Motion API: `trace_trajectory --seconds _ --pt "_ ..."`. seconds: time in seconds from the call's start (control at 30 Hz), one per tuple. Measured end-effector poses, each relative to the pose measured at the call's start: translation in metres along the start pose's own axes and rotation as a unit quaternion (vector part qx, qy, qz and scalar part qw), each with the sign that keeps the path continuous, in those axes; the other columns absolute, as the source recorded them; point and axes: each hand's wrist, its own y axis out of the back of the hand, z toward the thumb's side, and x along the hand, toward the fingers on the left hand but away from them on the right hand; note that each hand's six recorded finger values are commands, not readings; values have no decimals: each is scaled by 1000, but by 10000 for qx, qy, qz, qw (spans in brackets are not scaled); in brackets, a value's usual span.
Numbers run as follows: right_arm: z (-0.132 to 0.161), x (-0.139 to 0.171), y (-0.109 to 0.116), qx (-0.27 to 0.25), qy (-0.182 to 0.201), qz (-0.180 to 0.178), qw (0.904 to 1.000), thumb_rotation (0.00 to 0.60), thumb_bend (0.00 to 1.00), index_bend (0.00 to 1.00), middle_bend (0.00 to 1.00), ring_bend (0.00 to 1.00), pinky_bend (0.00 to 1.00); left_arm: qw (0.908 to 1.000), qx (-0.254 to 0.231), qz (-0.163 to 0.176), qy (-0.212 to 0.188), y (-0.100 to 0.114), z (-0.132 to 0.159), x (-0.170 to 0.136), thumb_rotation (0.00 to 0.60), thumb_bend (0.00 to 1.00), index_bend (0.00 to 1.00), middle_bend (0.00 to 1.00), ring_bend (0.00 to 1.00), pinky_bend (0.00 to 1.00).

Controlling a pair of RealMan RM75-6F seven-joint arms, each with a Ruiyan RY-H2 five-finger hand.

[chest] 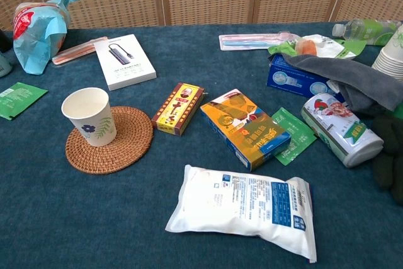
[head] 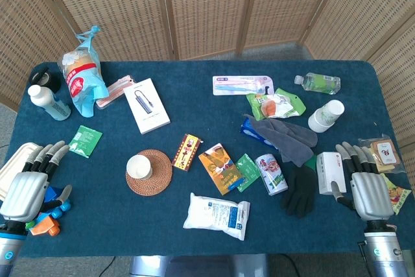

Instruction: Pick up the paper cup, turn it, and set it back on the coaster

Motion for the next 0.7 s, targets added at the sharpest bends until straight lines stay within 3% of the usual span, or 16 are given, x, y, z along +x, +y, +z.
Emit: trace_trajectory --seconds 0.47,0.7 --pt "-1 4 0 -59 -37 -8 10000 600 451 0 0 0 0 9992 59 -377 -65 -10 3 6 600 415 0 66 0 0" --pt "0 7 -1 -60 -17 26 10000 600 450 0 0 0 0 9960 224 -849 -160 -21 9 14 600 402 0 0 0 0"
